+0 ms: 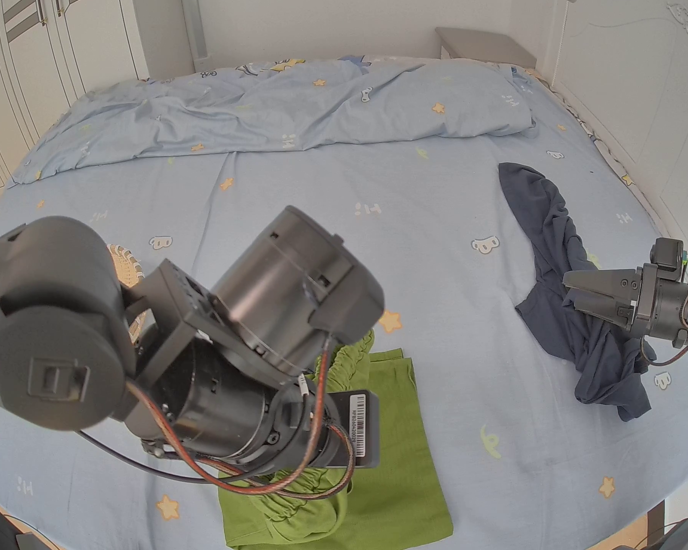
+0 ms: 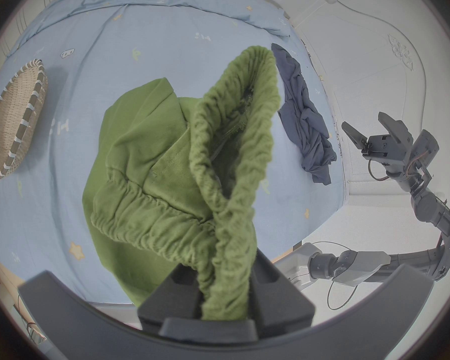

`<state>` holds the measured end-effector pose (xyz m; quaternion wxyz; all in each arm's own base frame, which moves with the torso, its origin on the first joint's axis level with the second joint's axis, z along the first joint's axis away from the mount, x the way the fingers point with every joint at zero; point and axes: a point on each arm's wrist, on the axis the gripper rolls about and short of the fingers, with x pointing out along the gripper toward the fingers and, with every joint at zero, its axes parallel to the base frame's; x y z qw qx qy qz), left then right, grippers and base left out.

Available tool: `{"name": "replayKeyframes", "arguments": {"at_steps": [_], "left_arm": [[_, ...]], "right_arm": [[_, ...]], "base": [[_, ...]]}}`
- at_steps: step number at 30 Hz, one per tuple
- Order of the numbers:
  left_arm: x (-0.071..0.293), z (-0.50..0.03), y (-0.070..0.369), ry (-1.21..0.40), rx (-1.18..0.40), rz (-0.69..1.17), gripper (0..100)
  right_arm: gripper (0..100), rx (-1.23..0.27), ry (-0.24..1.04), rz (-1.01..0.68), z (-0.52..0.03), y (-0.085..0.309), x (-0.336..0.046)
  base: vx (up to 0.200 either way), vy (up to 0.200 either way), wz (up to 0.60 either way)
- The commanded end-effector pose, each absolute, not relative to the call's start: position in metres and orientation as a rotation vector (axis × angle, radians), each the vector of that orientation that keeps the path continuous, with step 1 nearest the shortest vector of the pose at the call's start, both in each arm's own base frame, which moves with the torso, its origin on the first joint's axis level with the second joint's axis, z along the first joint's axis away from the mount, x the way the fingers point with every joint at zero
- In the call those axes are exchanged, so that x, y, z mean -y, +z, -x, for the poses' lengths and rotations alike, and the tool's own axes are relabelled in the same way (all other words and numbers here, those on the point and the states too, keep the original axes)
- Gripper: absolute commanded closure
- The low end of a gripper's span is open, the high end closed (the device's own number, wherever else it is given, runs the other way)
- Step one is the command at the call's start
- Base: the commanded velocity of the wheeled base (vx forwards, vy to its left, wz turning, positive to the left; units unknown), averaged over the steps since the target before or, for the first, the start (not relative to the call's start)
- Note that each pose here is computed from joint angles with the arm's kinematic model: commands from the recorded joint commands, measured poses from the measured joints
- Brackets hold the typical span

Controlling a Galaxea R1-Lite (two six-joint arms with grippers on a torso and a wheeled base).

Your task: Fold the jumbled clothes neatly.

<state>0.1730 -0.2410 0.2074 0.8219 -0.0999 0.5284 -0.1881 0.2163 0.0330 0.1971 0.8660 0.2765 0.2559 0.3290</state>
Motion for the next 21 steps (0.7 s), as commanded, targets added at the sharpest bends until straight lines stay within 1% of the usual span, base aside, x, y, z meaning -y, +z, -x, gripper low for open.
{"name": "replayKeyframes", "arguments": {"at_steps": [1,3,4,13,16,19,21], "left_arm": [[0.249,-0.176,0.198,-0.396,-1.134,0.200,100],[0.252,-0.173,0.197,-0.411,-1.137,0.194,100],[0.252,-0.173,0.198,-0.412,-1.135,0.196,0],[0.259,-0.175,0.196,-0.432,-1.109,0.261,0],[0.259,-0.174,0.196,-0.467,-1.099,0.289,0],[0.252,-0.174,0.199,-0.517,-1.085,0.359,0],[0.240,-0.177,0.201,-0.523,-1.081,0.403,0]], "right_arm": [[0,-0.538,0.691,-0.579,-0.216,0.197,-0.033],[0,-0.539,0.689,-0.580,-0.216,0.196,-0.033],[0,-0.539,0.689,-0.580,-0.216,0.196,-0.033],[0,-0.539,0.689,-0.580,-0.216,0.196,-0.033],[0,-0.541,0.690,-0.580,-0.216,0.195,-0.033],[0,-0.539,0.689,-0.580,-0.216,0.196,-0.033],[0,-0.539,0.689,-0.580,-0.216,0.196,-0.033]], "base": [[0.000,0.000,0.00],[0.000,0.000,0.00],[0.000,0.000,0.00],[0.000,0.000,0.00],[0.000,0.000,0.00],[0.000,0.000,0.00],[0.000,0.000,0.00]]}}
